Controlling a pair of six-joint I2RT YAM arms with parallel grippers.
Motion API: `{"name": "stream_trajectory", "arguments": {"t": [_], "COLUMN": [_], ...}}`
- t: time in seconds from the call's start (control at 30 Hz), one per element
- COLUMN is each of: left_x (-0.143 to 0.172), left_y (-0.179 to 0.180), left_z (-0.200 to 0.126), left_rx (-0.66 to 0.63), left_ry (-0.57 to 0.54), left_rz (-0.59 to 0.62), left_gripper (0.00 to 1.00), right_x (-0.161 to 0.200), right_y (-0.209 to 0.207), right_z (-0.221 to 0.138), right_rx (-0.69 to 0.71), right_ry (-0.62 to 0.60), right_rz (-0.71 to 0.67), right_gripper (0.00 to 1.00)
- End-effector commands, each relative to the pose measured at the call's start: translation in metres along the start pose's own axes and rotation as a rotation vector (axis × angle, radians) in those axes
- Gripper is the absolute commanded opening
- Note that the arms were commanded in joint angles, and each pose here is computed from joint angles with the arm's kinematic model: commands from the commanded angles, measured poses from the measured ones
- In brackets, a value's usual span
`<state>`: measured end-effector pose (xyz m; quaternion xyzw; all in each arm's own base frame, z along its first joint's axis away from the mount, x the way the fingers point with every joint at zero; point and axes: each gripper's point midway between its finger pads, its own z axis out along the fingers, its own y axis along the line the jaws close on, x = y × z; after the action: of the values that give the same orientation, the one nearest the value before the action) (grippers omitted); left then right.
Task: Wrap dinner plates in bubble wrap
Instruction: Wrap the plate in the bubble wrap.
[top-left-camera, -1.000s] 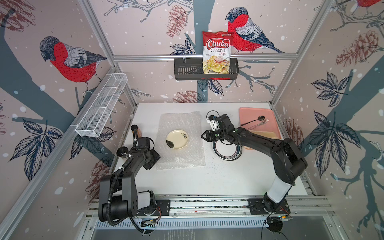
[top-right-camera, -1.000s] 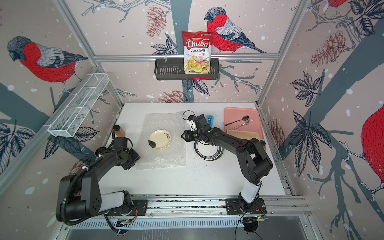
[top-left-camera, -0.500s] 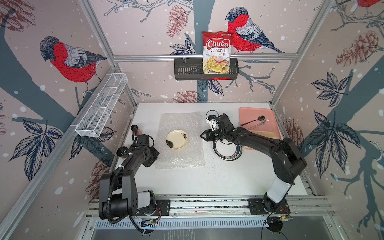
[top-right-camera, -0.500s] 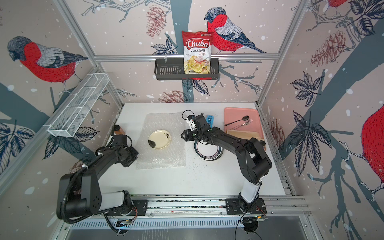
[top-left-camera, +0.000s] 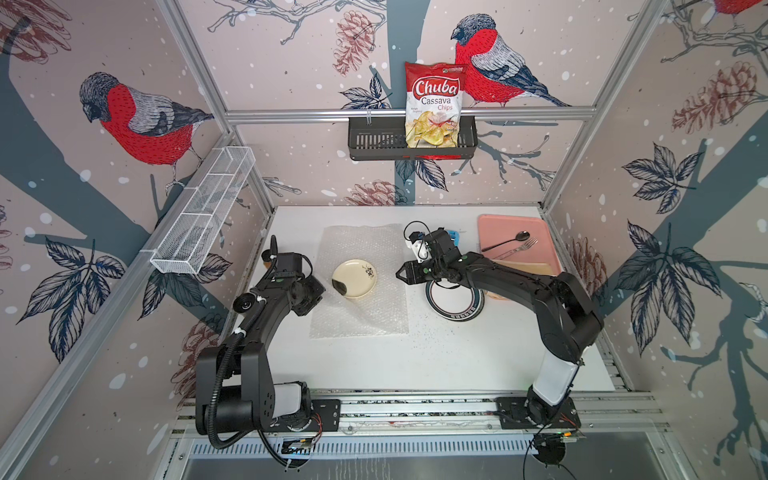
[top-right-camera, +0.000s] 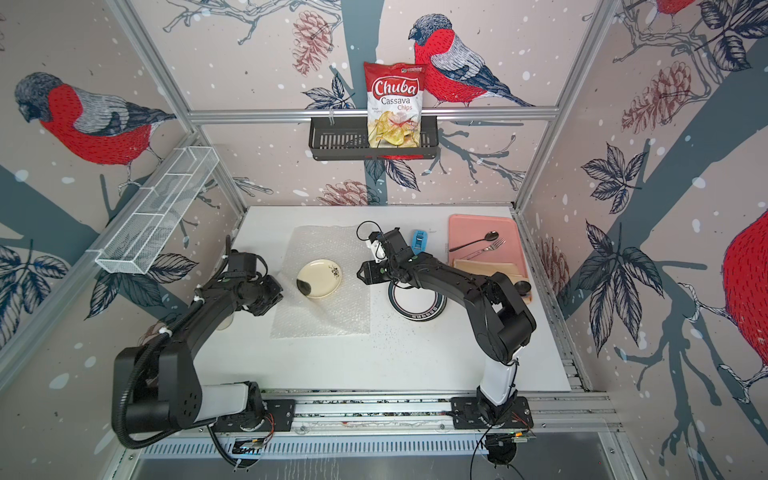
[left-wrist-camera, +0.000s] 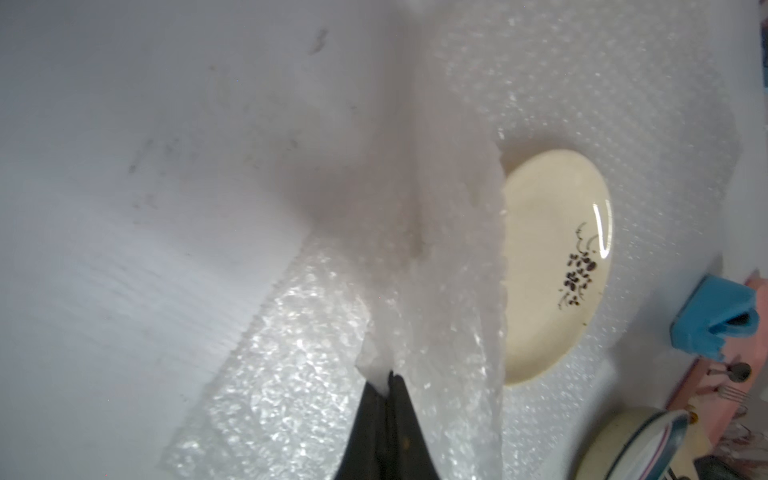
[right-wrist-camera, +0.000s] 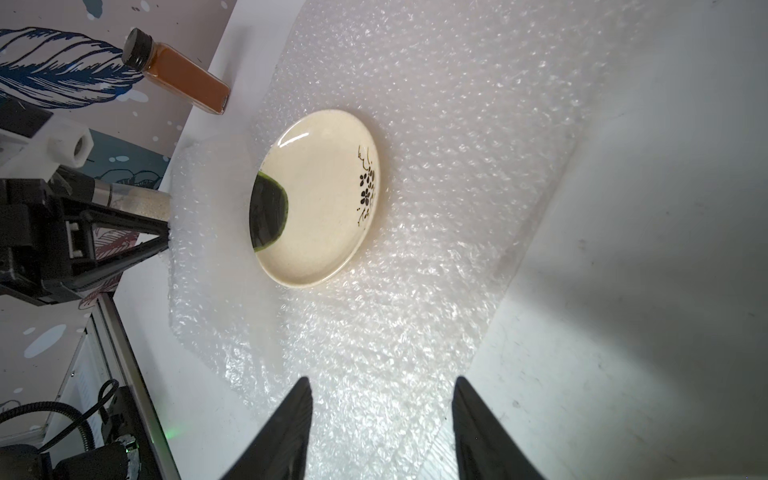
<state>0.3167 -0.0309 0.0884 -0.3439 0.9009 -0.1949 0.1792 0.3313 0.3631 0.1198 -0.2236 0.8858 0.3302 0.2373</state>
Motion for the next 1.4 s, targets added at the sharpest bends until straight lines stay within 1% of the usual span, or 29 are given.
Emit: {"name": "stream_trajectory", "arguments": {"t": [0.0, 0.07, 0.13, 0.17, 0.4, 0.47, 0.57, 0.6, 0.67, 0.73, 0.8, 0.87, 0.97, 1.13, 1.37], "left_x": [-0.003, -0.009, -0.011, -0.015, -0.023, -0.022, -0.021, -0.021, -0.018, -0.016, -0.015, -0.014, -0.010, -0.004, 0.001], "left_y": [-0.041, -0.060, -0.069, -0.080, -0.087, -0.090, -0.089, -0.088, -0.085, -0.081, -0.077, -0.076, -0.076, -0.070, -0.067], "left_z": [0.002, 0.009, 0.020, 0.024, 0.069, 0.080, 0.093, 0.096, 0.101, 0.104, 0.106, 0.106, 0.109, 0.113, 0.113], "left_rx": [0.112, 0.127, 0.120, 0.130, 0.103, 0.097, 0.084, 0.083, 0.074, 0.060, 0.046, 0.049, 0.058, 0.056, 0.077], "left_ry": [0.023, 0.025, 0.036, 0.030, 0.049, 0.059, 0.067, 0.069, 0.080, 0.089, 0.093, 0.095, 0.111, 0.131, 0.138], "left_rz": [-0.014, 0.008, 0.022, 0.035, 0.028, 0.033, 0.035, 0.034, 0.035, 0.045, 0.055, 0.064, 0.074, 0.079, 0.076], "left_gripper": [0.00, 0.00, 0.00, 0.00, 0.00, 0.03, 0.14, 0.19, 0.35, 0.49, 0.57, 0.62, 0.65, 0.65, 0.65], "right_x": [0.000, -0.001, 0.000, 0.001, 0.015, 0.023, 0.041, 0.049, 0.063, 0.077, 0.088, 0.095, 0.106, 0.123, 0.121], "right_y": [0.000, 0.000, -0.001, -0.001, -0.002, 0.002, 0.008, 0.010, 0.017, 0.026, 0.030, 0.032, 0.032, 0.045, 0.055], "right_z": [-0.001, -0.003, -0.004, -0.005, -0.011, -0.011, -0.006, -0.004, 0.002, 0.009, 0.017, 0.024, 0.034, 0.044, 0.055], "right_rx": [0.010, 0.015, 0.023, 0.026, 0.052, 0.058, 0.072, 0.077, 0.087, 0.094, 0.103, 0.098, 0.077, 0.022, 0.002], "right_ry": [0.004, 0.004, 0.008, 0.009, 0.027, 0.041, 0.071, 0.084, 0.102, 0.120, 0.142, 0.156, 0.195, 0.223, 0.210], "right_rz": [-0.018, -0.018, -0.019, -0.020, -0.041, -0.075, -0.154, -0.184, -0.252, -0.314, -0.340, -0.316, -0.251, -0.201, -0.161], "right_gripper": [0.55, 0.55, 0.55, 0.55, 0.55, 0.55, 0.55, 0.55, 0.56, 0.58, 0.59, 0.61, 0.61, 0.60, 0.57]}}
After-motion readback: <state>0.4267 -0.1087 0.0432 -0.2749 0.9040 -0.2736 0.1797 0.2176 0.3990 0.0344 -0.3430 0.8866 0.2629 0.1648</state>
